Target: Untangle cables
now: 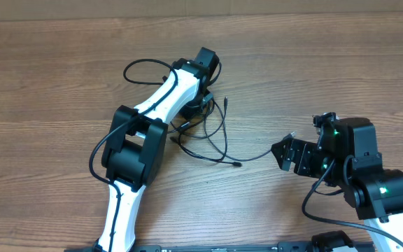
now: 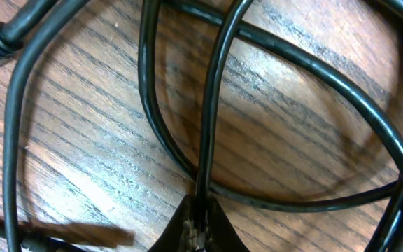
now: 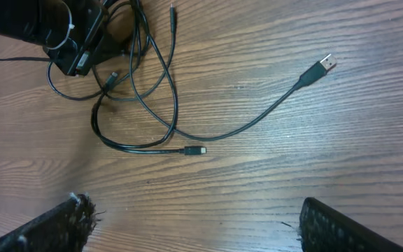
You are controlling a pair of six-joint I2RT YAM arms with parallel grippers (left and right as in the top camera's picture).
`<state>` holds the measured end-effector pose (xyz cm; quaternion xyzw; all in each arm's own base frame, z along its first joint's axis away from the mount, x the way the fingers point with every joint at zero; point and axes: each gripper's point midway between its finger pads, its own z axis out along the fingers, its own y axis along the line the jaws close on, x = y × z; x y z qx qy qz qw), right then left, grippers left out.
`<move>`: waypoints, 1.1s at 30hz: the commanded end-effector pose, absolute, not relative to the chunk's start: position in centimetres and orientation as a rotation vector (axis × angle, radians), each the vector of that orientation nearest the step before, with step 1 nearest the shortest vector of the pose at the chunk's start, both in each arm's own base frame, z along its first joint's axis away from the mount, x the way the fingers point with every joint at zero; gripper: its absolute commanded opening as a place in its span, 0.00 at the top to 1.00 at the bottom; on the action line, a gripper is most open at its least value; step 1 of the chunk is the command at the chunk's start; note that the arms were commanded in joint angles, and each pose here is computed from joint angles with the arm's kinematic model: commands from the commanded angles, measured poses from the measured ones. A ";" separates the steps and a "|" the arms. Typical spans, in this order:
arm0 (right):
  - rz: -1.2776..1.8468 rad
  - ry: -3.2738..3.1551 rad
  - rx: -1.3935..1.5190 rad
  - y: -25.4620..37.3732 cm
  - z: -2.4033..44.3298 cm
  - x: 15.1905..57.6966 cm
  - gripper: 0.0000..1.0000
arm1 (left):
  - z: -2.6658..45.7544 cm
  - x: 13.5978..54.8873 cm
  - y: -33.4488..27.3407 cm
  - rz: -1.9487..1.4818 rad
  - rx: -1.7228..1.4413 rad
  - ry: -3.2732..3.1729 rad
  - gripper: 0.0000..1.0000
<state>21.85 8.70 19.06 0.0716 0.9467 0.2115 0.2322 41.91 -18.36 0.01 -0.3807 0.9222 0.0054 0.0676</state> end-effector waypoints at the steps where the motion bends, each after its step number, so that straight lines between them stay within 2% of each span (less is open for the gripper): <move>1: 0.589 2.593 0.182 8.8 19.4 21.8 0.08 | -3.8 39.0 -16.0 0.226 -1.178 2.849 0.96; 4: 0.588 2.592 0.181 8.8 19.4 21.8 0.08 | -3.7 38.3 -15.2 0.295 -1.176 2.855 0.96; 6: 0.586 2.592 0.171 8.8 19.4 21.8 0.08 | -3.6 38.1 -15.0 0.308 -1.180 2.857 0.83; 7: 0.580 2.591 0.152 8.8 19.4 21.8 0.08 | -3.7 38.2 -14.9 0.298 -1.192 2.860 0.69; 11: 0.579 2.591 0.148 8.8 19.4 21.8 0.08 | -3.4 38.7 -15.7 0.149 -1.236 2.918 0.68; 13: 0.579 2.591 0.148 8.8 19.4 21.8 0.08 | -3.3 39.2 -16.0 0.077 -1.233 2.938 0.55; 14: 0.579 2.591 0.148 8.8 19.4 21.8 0.08 | -3.4 39.5 -16.3 0.017 -1.207 2.961 0.52; 16: 0.579 2.591 0.148 8.8 19.4 21.8 0.08 | -3.1 41.1 -18.6 -0.260 -1.033 3.038 0.51; 20: 0.579 2.591 0.148 8.8 19.4 21.8 0.08 | -1.7 42.2 -19.6 -0.367 -0.860 3.032 0.47; 21: 0.579 2.591 0.148 8.8 19.4 21.8 0.08 | -0.7 42.5 -19.5 -0.358 -0.845 3.005 0.32; 23: 0.579 2.591 0.148 8.8 19.4 21.8 0.08 | 0.2 42.9 -19.1 -0.342 -0.879 2.967 0.23; 29: 0.579 2.591 0.148 8.8 19.4 21.8 0.08 | 0.0 42.3 -15.7 -0.179 -1.210 2.878 0.23; 33: 0.579 2.592 0.148 8.8 19.4 21.8 0.08 | -0.1 42.2 -14.9 -0.110 -1.358 2.801 0.18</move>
